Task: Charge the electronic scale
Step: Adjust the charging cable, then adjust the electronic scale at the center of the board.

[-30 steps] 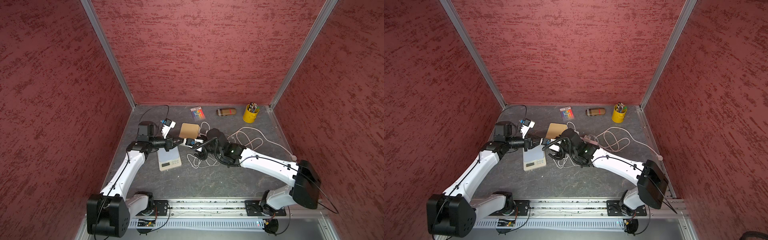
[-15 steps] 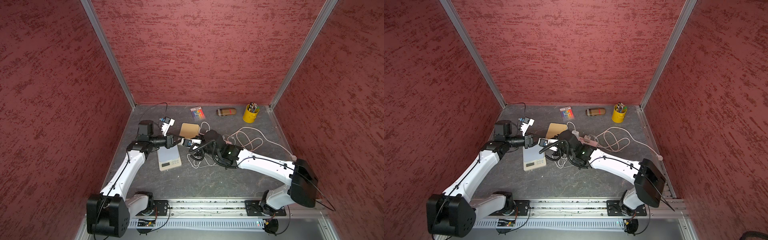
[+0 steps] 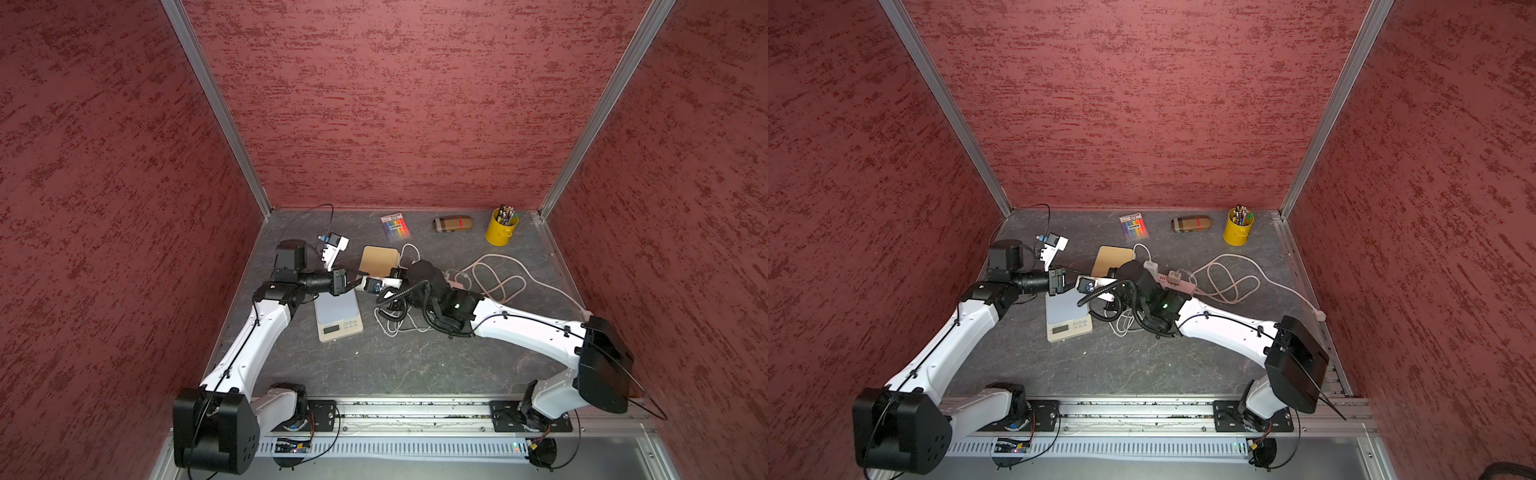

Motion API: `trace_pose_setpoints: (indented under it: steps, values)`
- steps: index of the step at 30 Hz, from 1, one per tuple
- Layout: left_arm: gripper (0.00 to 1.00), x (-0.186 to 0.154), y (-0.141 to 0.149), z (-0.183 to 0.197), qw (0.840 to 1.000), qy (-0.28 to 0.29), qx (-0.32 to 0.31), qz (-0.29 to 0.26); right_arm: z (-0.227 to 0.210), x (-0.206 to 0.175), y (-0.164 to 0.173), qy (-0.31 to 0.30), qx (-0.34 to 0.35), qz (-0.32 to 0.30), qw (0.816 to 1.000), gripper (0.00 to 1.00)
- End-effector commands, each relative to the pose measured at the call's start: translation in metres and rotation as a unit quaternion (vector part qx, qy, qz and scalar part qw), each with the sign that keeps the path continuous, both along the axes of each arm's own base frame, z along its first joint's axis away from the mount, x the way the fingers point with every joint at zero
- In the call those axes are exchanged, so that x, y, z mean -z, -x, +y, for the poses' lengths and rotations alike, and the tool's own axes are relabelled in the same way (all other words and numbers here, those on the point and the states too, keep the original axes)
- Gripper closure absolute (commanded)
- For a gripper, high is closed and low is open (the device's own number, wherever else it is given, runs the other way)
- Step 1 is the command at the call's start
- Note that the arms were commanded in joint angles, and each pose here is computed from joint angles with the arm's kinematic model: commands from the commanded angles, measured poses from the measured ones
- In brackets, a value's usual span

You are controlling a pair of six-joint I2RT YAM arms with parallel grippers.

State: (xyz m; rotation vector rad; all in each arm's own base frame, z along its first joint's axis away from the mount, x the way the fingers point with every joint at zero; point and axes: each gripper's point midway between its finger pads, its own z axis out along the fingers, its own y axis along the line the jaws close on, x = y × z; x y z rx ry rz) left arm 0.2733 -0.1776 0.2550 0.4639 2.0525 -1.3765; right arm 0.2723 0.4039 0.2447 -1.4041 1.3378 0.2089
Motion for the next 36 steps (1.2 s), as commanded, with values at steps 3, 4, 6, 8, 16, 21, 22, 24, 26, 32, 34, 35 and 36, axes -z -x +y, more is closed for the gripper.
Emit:
trace_pose_setpoints:
  steps: [3, 4, 6, 8, 16, 21, 22, 24, 26, 32, 34, 35, 36]
  values:
    - [1.0, -0.017, 0.001, -0.004, 1.0, 0.015, 0.018, -0.016, 0.007, -0.002, -0.002, -0.009, -0.001, -0.019, 1.0, 0.94]
    - [1.0, -0.017, 0.001, -0.005, 1.0, 0.016, 0.019, -0.015, 0.007, -0.002, -0.003, -0.009, 0.001, -0.021, 1.0, 0.91]
    - [1.0, -0.017, 0.001, -0.005, 1.0, 0.017, 0.018, -0.013, 0.007, -0.003, -0.004, -0.011, 0.003, -0.025, 1.0, 0.87]
    - [1.0, -0.017, 0.001, -0.004, 1.0, 0.018, 0.018, -0.012, 0.008, -0.005, -0.005, -0.014, 0.003, -0.027, 1.0, 0.91]
    - [0.74, -0.015, -0.004, 0.003, 1.0, 0.007, -0.004, -0.013, 0.011, 0.004, 0.001, 0.014, -0.017, -0.007, 1.0, 1.0]
    - [0.62, 0.009, -0.031, 0.058, 0.987, -0.021, -0.15, 0.058, 0.01, 0.073, 0.014, 0.143, -0.065, 0.105, 0.982, 1.0]
    - [0.61, 0.02, -0.035, 0.072, 0.978, -0.031, -0.188, 0.089, 0.009, 0.089, 0.015, 0.165, -0.064, 0.125, 0.976, 1.0]
    - [0.59, 0.046, -0.037, 0.095, 0.957, -0.063, -0.242, 0.144, 0.005, 0.116, 0.021, 0.199, -0.069, 0.158, 0.965, 1.0]
    - [0.55, 0.076, -0.033, 0.116, 0.931, -0.099, -0.294, 0.194, 0.001, 0.14, 0.024, 0.228, -0.069, 0.178, 0.955, 1.0]
    - [0.53, 0.151, -0.023, 0.151, 0.863, -0.128, -0.386, 0.298, -0.002, 0.189, 0.022, 0.288, -0.059, 0.204, 0.934, 1.0]
    - [0.53, 0.168, -0.021, 0.156, 0.85, -0.123, -0.397, 0.324, 0.001, 0.196, 0.021, 0.288, -0.06, 0.202, 0.934, 1.0]
    - [0.53, 0.176, -0.02, 0.157, 0.846, -0.122, -0.398, 0.334, 0.004, 0.199, 0.021, 0.287, -0.063, 0.201, 0.935, 1.0]
    - [0.53, 0.181, -0.02, 0.157, 0.844, -0.123, -0.396, 0.34, 0.006, 0.201, 0.02, 0.287, -0.065, 0.201, 0.935, 1.0]
